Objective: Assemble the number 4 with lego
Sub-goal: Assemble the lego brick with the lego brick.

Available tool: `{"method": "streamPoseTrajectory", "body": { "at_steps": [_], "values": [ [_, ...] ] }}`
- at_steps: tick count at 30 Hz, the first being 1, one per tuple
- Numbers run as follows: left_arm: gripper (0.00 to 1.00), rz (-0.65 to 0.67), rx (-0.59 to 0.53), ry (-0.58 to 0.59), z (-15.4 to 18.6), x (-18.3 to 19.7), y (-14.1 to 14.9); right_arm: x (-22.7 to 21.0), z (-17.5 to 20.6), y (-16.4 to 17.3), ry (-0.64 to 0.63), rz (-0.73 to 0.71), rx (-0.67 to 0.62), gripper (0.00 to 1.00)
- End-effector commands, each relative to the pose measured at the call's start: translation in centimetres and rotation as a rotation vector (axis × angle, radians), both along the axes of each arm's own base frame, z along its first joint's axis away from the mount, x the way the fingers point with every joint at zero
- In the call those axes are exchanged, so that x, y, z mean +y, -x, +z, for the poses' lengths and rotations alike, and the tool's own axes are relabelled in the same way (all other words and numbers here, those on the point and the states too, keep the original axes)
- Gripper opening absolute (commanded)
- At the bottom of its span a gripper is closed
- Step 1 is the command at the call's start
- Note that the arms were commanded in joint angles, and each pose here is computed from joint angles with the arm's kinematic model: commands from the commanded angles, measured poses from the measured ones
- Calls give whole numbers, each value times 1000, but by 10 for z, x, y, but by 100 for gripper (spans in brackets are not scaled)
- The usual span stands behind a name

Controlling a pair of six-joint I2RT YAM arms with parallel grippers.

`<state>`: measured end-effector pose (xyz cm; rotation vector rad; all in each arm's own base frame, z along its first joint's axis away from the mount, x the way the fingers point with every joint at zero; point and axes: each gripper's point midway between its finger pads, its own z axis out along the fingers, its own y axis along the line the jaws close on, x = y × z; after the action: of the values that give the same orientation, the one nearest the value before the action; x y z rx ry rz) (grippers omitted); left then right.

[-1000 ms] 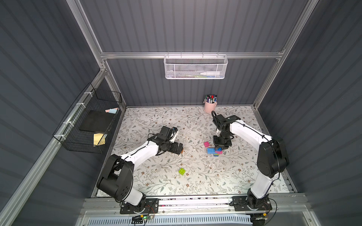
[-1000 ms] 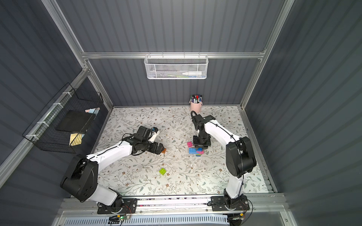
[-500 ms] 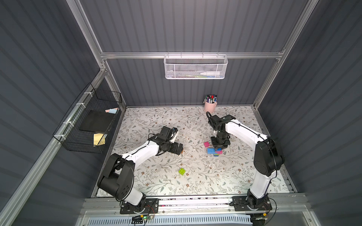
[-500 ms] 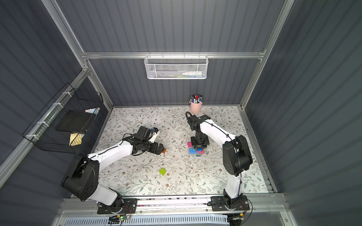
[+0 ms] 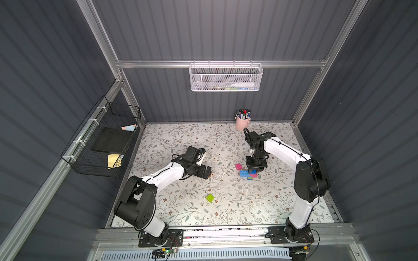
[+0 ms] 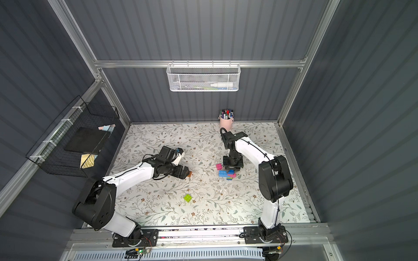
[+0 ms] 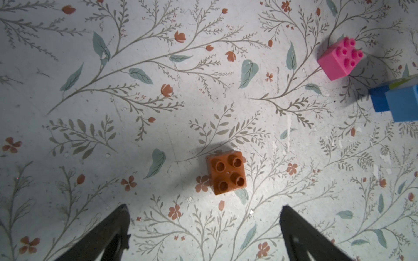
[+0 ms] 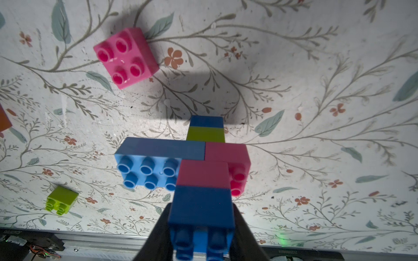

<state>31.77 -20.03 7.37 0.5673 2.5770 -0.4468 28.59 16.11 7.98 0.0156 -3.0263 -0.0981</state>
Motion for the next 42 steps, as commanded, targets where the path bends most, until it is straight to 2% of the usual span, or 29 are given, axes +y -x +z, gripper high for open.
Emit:
{"method": "streamPoseTrajectory", "body": {
  "at_steps": [1,13,16,21,26,33,42],
  "values": [
    [99,-20,-6,0,6,-1,-2,-20,-69,11,145,8,108,24],
    [99,-21,-15,8,8,-3,-4,-27,-77,15,205,76,156,25],
    [99,-24,-17,3,10,-2,-3,-27,-72,14,201,69,138,28],
    [100,-21,-26,3,13,0,-2,-25,-50,5,178,46,70,40],
    [100,-17,-36,8,16,0,-3,-19,-37,-2,141,37,34,48],
    [99,-18,-40,9,17,1,-1,-12,-21,-10,95,27,-15,54],
    [99,-17,-48,10,19,1,-2,-3,8,-19,32,20,-91,56]
  ]
}}
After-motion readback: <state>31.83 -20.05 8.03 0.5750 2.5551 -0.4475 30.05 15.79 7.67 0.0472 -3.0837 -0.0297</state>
